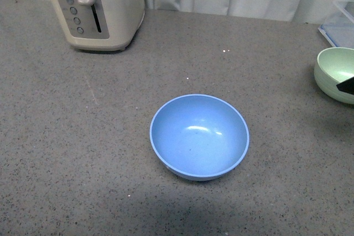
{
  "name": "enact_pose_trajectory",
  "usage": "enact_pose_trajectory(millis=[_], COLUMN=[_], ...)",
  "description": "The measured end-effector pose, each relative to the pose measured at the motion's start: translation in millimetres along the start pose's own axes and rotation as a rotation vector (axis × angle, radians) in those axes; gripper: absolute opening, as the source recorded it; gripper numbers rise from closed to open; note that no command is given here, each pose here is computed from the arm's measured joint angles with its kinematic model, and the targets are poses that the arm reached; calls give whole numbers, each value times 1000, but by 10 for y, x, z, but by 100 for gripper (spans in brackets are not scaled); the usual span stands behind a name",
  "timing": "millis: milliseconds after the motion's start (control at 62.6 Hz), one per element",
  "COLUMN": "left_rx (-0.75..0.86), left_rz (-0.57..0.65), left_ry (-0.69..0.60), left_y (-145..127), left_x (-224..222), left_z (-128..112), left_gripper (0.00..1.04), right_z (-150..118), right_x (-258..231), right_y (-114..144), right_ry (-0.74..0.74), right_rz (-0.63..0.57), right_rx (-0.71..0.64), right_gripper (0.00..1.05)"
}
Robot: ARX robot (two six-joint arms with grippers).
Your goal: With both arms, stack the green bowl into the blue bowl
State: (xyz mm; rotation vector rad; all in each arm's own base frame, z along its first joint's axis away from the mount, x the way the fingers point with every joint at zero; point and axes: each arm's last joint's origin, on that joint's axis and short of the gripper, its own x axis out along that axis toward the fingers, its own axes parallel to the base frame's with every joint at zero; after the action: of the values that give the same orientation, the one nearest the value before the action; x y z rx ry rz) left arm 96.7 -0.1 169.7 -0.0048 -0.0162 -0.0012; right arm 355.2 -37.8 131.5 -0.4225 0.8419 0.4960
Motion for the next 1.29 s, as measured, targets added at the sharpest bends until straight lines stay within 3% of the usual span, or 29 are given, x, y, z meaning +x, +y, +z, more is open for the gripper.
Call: enact_pose_trajectory(millis=[495,591,1150,1294], left_rx=[0,0,0,0], left_rz=[0,0,0,0], left_ry=[0,0,0,0], left_y=[0,0,0,0], left_x=[0,0,0,0], left_z=[0,0,0,0], left_gripper=[98,98,98,98], right_z=[136,148,170,244], right_x=[524,552,571,467], right_y=[-224,-212,-159,-90], right_ry=[101,113,128,103], right_rz=[59,74,80,81], right_rx=[-106,-118,-197,-232], right_gripper=[95,86,2,2])
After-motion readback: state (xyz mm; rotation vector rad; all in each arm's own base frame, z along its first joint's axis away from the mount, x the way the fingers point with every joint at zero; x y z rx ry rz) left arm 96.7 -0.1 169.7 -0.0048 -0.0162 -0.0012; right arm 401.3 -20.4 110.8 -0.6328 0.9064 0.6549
